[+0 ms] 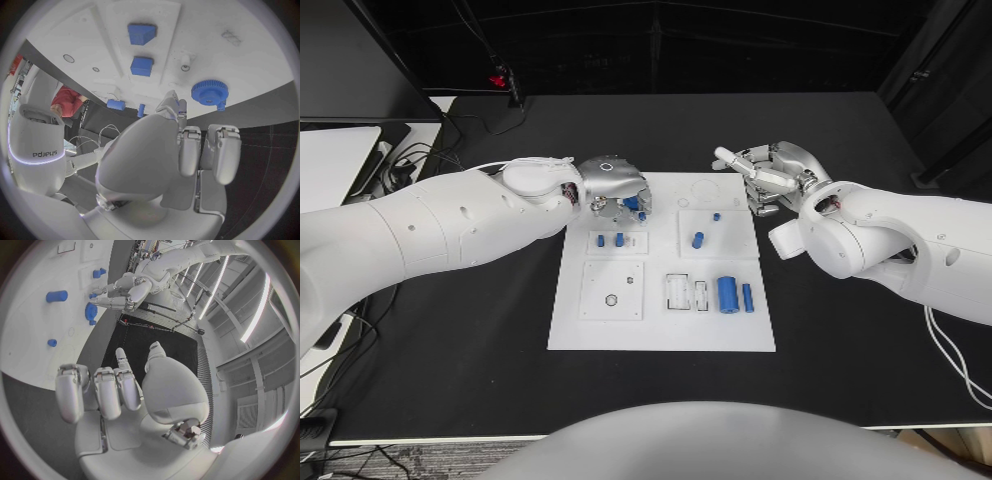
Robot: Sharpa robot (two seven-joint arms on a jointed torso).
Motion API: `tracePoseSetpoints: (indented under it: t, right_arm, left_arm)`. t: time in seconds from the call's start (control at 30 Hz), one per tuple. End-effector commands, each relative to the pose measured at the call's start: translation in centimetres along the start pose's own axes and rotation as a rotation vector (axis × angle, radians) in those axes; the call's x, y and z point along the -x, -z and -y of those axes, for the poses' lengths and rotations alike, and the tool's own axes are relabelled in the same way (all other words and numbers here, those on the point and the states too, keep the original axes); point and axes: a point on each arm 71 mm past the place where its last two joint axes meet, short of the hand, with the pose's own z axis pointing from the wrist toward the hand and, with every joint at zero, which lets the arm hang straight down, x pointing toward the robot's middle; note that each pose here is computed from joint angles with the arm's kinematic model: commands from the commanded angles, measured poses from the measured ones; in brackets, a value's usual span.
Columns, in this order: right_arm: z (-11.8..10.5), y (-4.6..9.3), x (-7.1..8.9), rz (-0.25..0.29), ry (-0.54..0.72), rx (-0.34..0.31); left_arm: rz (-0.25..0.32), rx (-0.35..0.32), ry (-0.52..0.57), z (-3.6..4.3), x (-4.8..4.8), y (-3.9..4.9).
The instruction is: Assemble the parts on the task board
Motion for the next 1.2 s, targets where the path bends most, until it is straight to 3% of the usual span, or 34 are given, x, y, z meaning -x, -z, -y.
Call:
tracePoseSetpoints:
  t: [0.03,0.37,1.2]
  right_arm:
    - [-0.1,0.0,0.0,-0.003,-0.002,0.003]
    - [0.0,0.0,0.2,0.001,-0.001,0.001]
    - [0.1,0.1,0.3,0.006,0.000,-0.002]
  left_arm:
    - [0.049,-0.024,-0.030,0.11,0.78,0.20]
    - [0.046,-0.004,-0.037,-0.68,1.83,1.34]
    - [-0.010,0.073,-0.008,-2.21,1.75,4.62]
